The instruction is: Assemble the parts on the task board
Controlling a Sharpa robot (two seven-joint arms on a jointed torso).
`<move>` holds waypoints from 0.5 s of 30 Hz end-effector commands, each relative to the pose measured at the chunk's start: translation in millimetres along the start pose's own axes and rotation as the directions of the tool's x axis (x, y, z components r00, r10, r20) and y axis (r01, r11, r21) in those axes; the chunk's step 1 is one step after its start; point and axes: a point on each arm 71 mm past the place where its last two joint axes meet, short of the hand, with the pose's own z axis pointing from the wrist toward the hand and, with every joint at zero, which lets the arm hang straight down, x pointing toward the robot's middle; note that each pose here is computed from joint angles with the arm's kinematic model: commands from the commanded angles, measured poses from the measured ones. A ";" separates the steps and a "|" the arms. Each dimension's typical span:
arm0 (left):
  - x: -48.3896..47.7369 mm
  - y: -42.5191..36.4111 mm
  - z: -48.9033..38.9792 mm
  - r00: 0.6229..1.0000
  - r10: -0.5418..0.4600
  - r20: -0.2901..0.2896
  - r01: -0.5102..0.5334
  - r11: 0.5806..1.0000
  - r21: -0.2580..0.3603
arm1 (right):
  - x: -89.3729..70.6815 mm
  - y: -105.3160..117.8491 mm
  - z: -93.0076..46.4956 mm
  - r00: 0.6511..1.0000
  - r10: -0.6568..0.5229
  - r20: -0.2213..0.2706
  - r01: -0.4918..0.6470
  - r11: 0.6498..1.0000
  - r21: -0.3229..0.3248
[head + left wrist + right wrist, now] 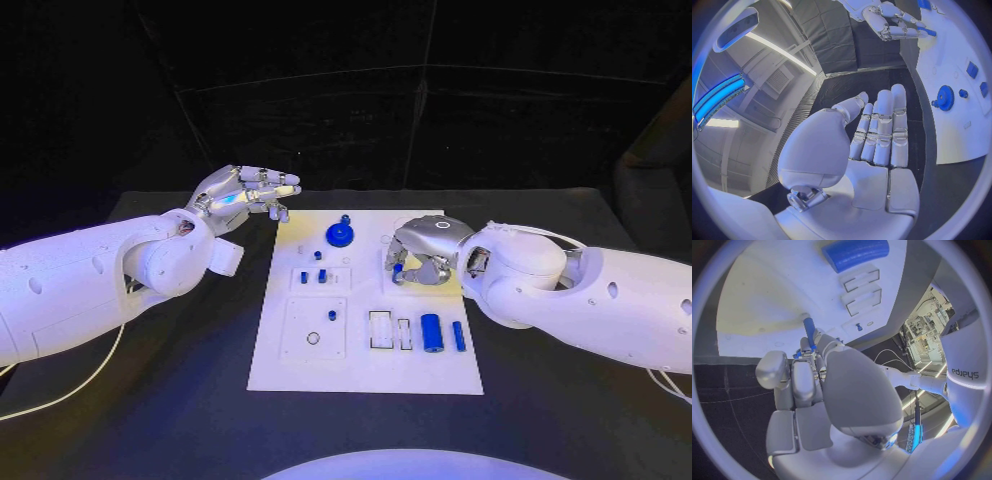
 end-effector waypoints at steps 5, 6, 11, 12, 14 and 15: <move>0.9 -1.1 0.5 1.000 -0.008 -0.009 0.008 1.000 0.006 | -15.9 15.2 -13.5 0.987 0.083 0.135 -0.073 0.994 -0.077; 0.9 -1.1 0.5 1.000 -0.008 -0.009 0.008 1.000 0.006 | -16.9 17.3 -14.6 0.986 0.088 0.141 -0.077 0.993 -0.084; 1.7 -1.1 0.9 1.000 -0.009 -0.010 0.009 1.000 0.006 | -20.2 36.7 -11.8 0.980 0.127 0.151 -0.104 0.983 -0.152; 2.1 -1.1 1.1 1.000 -0.009 -0.011 0.009 1.000 0.007 | -20.3 44.8 -7.8 0.980 0.137 0.148 -0.110 0.978 -0.177; 2.8 -1.0 1.4 1.000 -0.010 -0.013 0.010 1.000 0.007 | -20.0 57.8 -0.6 0.979 0.143 0.142 -0.110 0.970 -0.217; 3.1 -1.1 1.5 1.000 -0.010 -0.014 0.010 1.000 0.007 | -19.8 64.6 3.3 0.980 0.142 0.141 -0.106 0.966 -0.237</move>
